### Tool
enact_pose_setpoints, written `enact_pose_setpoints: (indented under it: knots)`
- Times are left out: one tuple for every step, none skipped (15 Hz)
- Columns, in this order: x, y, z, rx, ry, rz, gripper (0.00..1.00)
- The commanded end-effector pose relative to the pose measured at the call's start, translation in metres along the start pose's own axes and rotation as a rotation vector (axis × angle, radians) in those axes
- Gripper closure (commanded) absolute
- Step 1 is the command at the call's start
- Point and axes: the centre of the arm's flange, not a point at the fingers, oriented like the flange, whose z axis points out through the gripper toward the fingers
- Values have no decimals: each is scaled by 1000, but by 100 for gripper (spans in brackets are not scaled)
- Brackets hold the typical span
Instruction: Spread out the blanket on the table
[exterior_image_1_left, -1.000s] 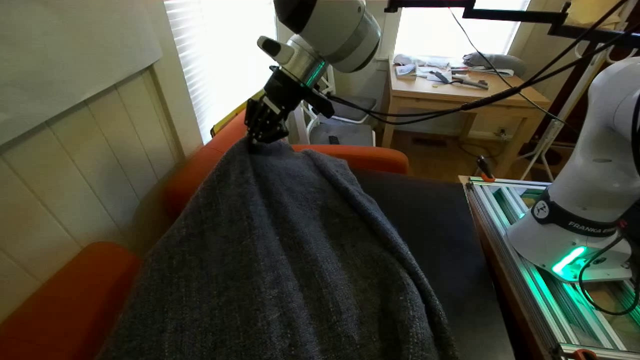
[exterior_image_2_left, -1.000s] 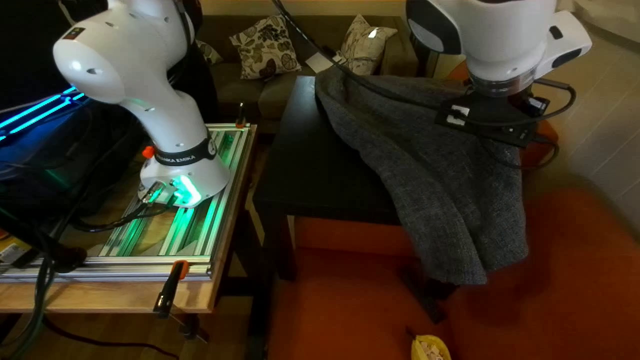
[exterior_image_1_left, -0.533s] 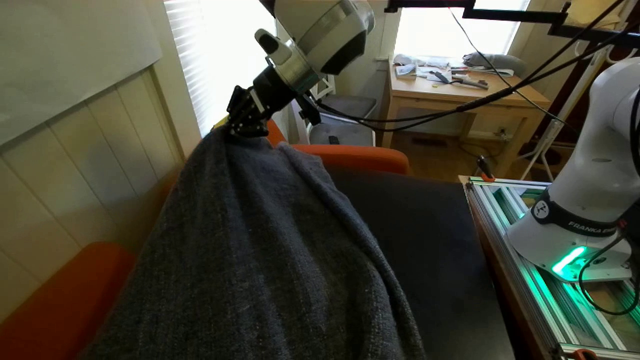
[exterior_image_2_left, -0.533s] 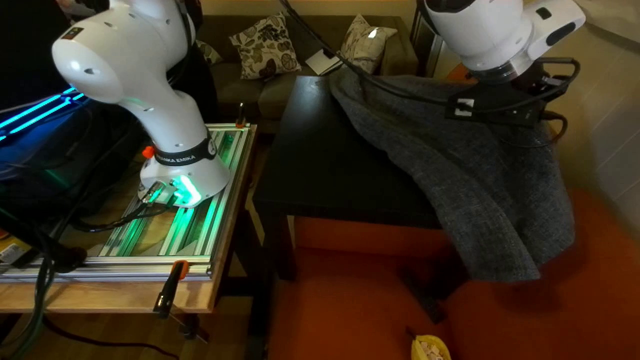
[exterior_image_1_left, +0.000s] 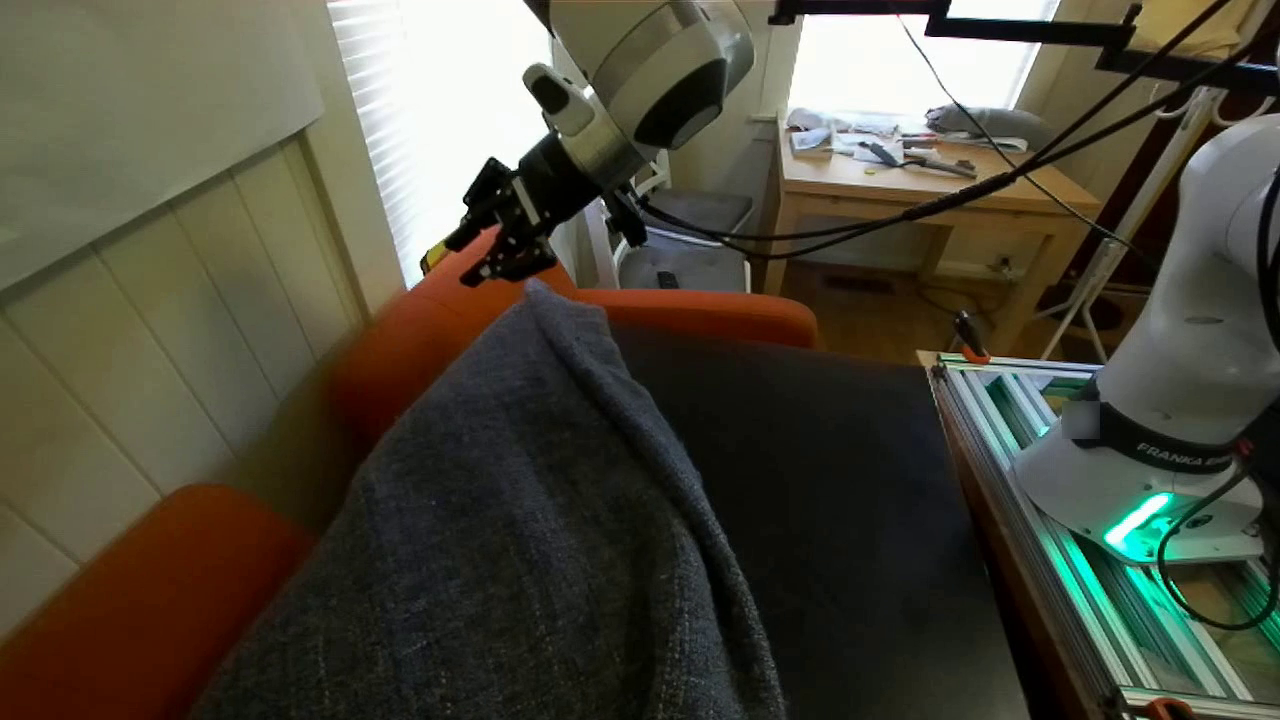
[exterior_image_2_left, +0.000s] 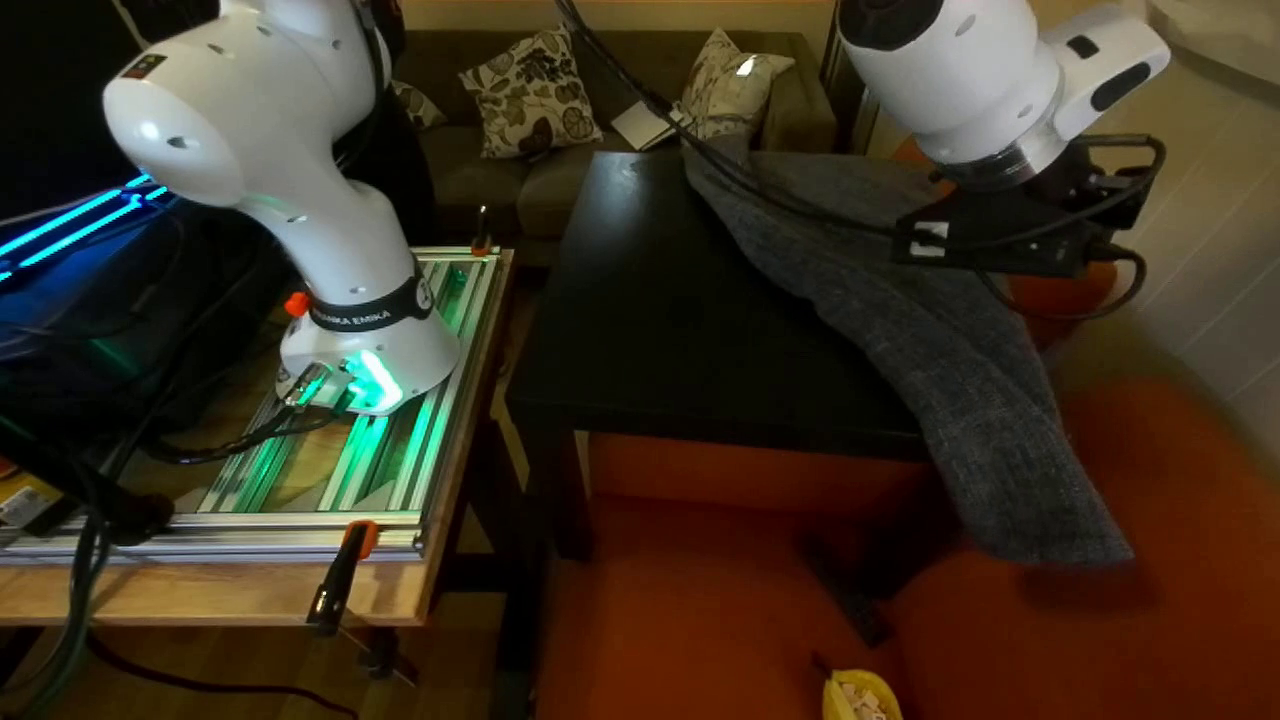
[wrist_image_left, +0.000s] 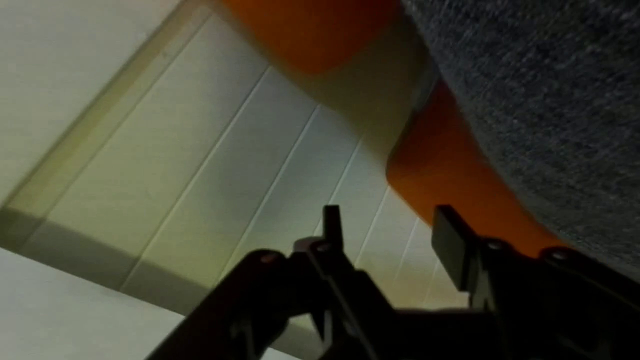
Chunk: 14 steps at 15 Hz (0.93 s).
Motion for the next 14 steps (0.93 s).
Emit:
enact_pose_setpoints:
  knots:
    - [-13, 21, -46, 127, -37, 40, 19]
    - [-21, 17, -49, 180, -22, -11, 10]
    - [-27, 8, -48, 230, 1, -46, 4]
    - [-29, 3, -46, 275, 11, -85, 0]
    - [-27, -2, -44, 320, 23, -128, 0]
    - [-24, -6, -43, 360, 35, -172, 0]
    - [-18, -10, -41, 392, 44, -226, 0]
    - [-11, -14, -40, 426, 50, -276, 0]
    - [-5, -18, -38, 454, 45, -328, 0]
    - [0, -21, -36, 476, 27, -380, 0]
    - [6, -24, -34, 496, 8, -433, 0]
    - [12, -26, -32, 514, -8, -490, 0]
    - [20, -29, -31, 532, -28, -546, 0]
    - [26, -31, -29, 553, -48, -604, 0]
